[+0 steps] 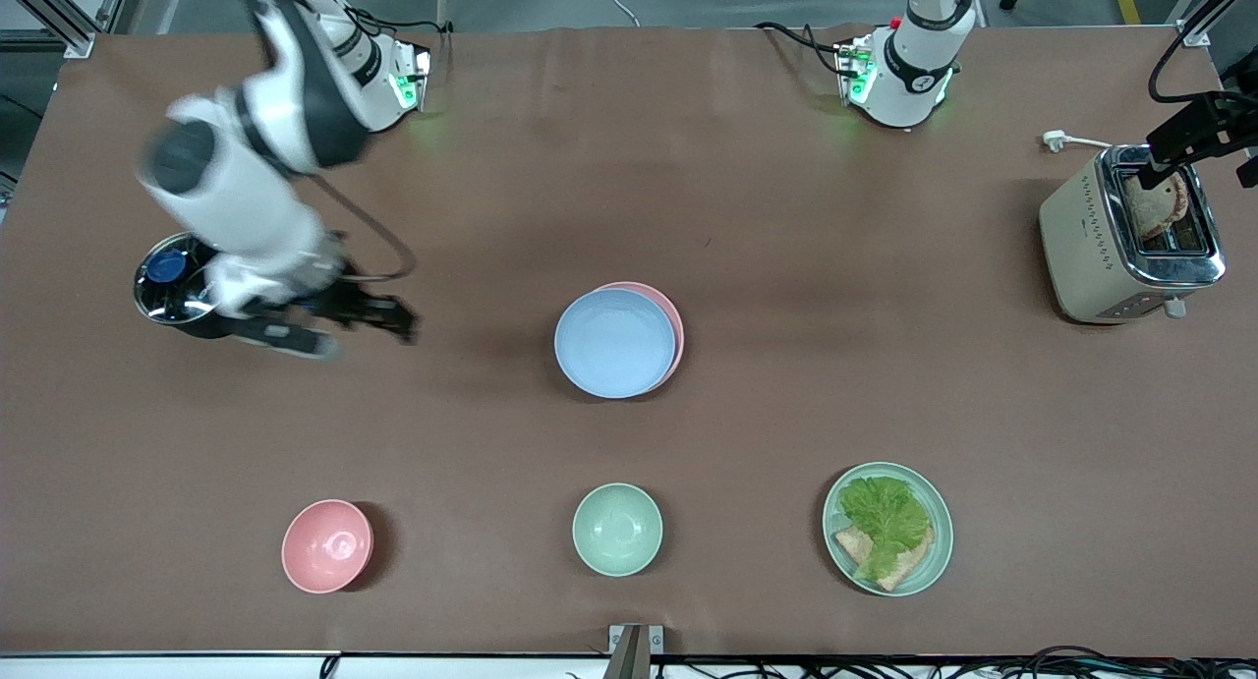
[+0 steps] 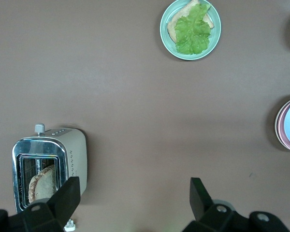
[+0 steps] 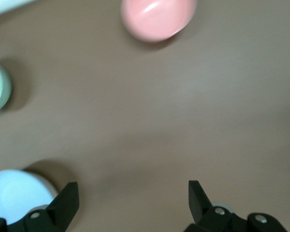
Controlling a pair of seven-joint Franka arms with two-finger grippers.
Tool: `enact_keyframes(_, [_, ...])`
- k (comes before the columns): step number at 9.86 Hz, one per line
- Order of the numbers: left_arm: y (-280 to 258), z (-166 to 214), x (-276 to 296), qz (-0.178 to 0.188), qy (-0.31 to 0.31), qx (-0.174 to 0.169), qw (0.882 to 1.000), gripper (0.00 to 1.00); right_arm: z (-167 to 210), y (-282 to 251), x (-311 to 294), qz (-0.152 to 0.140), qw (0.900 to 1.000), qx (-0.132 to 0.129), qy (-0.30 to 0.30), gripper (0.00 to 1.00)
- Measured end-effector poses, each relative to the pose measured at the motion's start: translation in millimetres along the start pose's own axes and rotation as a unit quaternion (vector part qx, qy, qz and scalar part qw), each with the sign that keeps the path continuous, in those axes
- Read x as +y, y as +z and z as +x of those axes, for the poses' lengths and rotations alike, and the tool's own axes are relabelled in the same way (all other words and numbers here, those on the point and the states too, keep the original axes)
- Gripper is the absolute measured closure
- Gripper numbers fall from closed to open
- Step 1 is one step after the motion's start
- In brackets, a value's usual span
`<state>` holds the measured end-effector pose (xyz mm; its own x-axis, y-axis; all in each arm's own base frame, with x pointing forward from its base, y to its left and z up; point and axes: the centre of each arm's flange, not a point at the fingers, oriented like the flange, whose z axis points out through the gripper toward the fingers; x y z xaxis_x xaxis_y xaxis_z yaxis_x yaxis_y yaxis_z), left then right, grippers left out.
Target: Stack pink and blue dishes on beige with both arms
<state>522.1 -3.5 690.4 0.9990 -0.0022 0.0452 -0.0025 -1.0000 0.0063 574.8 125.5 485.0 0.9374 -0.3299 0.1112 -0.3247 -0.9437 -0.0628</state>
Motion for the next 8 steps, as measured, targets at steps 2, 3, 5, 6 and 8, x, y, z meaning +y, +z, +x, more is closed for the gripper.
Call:
enact_keyframes(2, [2, 0, 0, 0.0, -0.001, -0.002, 1.0, 0.0, 42, -84, 64, -0.021, 1.0, 0.009, 0.016, 0.0])
enact_keyframes(3, [2, 0, 0, 0.0, 0.0, -0.003, 1.0, 0.0, 57, -113, 100, -0.027, 0.999, 0.009, 0.016, 0.0])
enact_keyframes(5, [3, 0, 1, 0.0, -0.003, -0.004, 1.0, 0.0, 68, -157, 163, -0.037, 0.999, 0.006, 0.012, 0.0])
enact_keyframes(6, [4, 0, 2, 0.0, -0.008, -0.005, 1.0, 0.0, 63, -172, 177, -0.037, 0.999, -0.003, -0.014, 0.0])
enact_keyframes(8, [5, 0, 3, 0.0, -0.013, -0.007, 1.0, 0.0, 52, -199, 196, -0.028, 0.998, -0.025, -0.057, 0.0])
